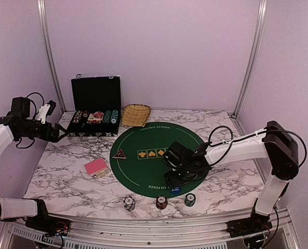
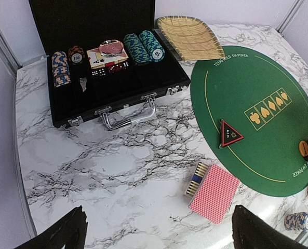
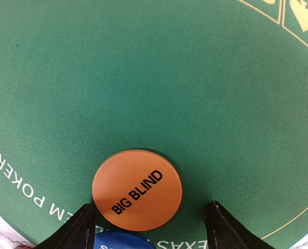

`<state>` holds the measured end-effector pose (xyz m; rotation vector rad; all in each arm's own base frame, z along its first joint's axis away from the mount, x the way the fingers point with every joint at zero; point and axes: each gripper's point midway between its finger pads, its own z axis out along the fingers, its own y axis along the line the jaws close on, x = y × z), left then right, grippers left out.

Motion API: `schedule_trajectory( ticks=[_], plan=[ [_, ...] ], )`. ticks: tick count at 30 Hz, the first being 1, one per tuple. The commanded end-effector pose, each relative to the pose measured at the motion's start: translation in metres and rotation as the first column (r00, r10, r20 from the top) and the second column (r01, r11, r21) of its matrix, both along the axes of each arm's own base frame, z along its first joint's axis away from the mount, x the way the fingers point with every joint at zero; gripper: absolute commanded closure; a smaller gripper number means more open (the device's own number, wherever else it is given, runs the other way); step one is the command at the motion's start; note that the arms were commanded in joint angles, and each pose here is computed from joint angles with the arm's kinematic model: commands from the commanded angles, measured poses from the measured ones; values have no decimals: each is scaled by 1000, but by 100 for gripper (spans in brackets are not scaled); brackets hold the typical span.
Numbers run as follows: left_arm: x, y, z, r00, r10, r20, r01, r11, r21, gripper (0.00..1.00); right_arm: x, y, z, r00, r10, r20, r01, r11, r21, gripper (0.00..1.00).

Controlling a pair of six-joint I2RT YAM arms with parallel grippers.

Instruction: Distribute texas hold em gaming equipment

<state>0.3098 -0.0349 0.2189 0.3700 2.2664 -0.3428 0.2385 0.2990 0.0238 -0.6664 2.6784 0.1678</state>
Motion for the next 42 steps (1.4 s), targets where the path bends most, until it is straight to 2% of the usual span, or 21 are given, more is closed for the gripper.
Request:
schedule_trajectory(
  ticks=[1,10,20,35,42],
  plan=[
    [0,-2,16,1000,-8,27,9,1000,-16,1,1,3,2,1000,-21,1,21,1000,18,34],
    [1,-2,19,999,-6,33,7,1000,-14,1,7,4,-7,1000,-27,4,27,1000,-5,55],
    [3,-2,20,999,-8,31,8,1000,-19,1,41,4,-8,995,-76,66,77,997,-14,61],
    [-3,-4,20,999,-26,25,27,1000,-10,1,138,10,-5,960,-186,210,189,982,3,64],
    [-11,-7,9,998,-59,-16,59,998,1,1,187,15,-8,936,-237,261,242,970,15,65]
  ],
)
